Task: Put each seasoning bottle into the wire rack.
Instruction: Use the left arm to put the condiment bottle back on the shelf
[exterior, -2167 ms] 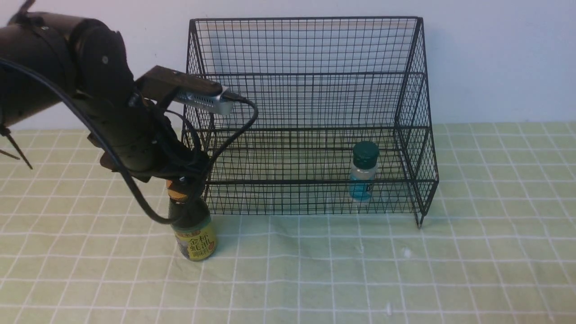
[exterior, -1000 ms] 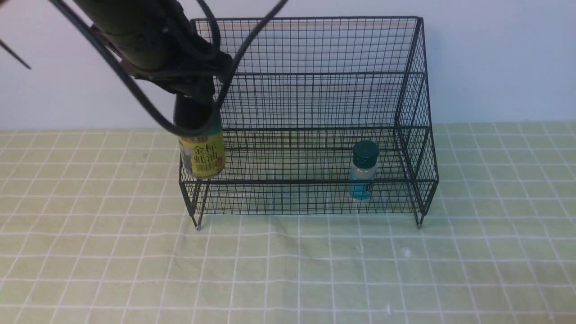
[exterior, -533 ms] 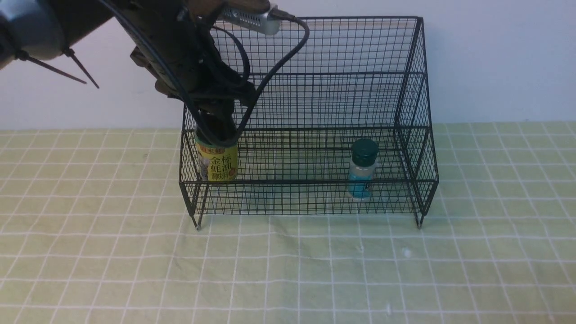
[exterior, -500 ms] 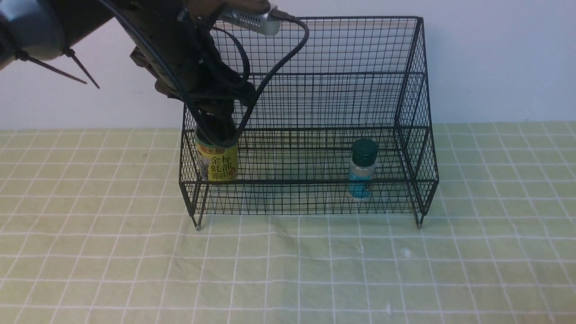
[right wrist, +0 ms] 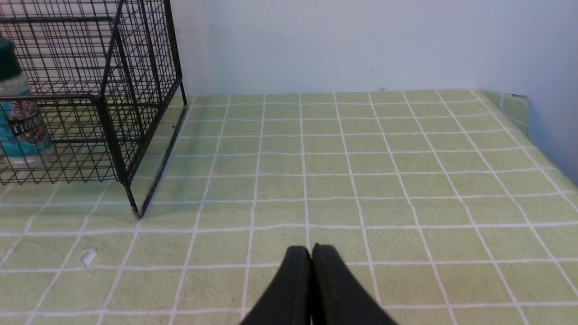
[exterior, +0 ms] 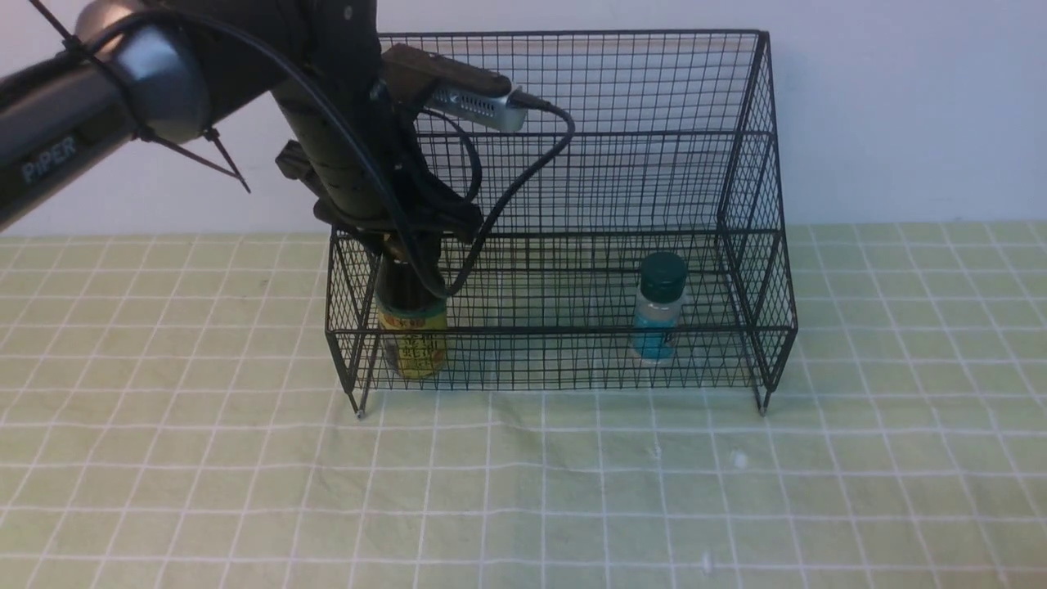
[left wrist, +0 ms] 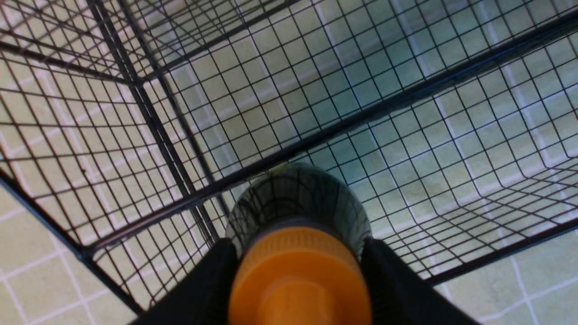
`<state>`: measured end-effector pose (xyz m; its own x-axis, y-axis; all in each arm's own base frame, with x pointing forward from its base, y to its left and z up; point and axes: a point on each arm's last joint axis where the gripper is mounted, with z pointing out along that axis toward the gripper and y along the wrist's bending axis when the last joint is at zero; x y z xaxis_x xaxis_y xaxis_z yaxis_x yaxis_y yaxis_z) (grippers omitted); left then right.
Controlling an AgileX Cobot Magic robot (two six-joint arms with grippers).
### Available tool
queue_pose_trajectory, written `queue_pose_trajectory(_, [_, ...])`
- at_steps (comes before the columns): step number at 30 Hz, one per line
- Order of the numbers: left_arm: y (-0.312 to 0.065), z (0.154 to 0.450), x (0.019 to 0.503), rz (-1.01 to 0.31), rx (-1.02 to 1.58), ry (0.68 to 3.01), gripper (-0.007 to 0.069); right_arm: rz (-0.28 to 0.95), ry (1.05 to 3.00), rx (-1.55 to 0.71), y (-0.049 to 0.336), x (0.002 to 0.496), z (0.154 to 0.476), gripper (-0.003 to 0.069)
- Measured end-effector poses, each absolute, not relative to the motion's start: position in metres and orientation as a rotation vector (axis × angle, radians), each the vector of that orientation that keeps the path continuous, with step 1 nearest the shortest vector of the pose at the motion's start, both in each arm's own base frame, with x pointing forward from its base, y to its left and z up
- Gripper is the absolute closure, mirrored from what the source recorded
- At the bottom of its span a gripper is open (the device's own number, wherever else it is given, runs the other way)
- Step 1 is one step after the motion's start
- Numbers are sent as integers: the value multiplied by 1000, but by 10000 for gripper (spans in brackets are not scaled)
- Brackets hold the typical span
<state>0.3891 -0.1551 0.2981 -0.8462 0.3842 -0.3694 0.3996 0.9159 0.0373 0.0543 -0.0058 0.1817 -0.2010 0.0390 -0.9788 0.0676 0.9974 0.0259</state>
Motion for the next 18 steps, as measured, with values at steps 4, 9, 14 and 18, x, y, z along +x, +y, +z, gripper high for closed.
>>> queue_pose_trajectory(4, [-154, 304, 387, -55, 573, 2720, 224, -26, 1774, 79, -6, 54, 182, 673])
queue_pose_trajectory(9, [-150, 343, 378, -53, 557, 2655, 246, -27, 1774, 78, -6, 54, 182, 673])
queue_pose_trajectory(14, [-134, 428, 340, -92, 502, 2423, 433, -27, 1774, 78, -6, 54, 182, 673])
queue_pose_trajectory(18, [-113, 484, 287, -128, 453, 2279, 599, -27, 1774, 78, -6, 54, 182, 673])
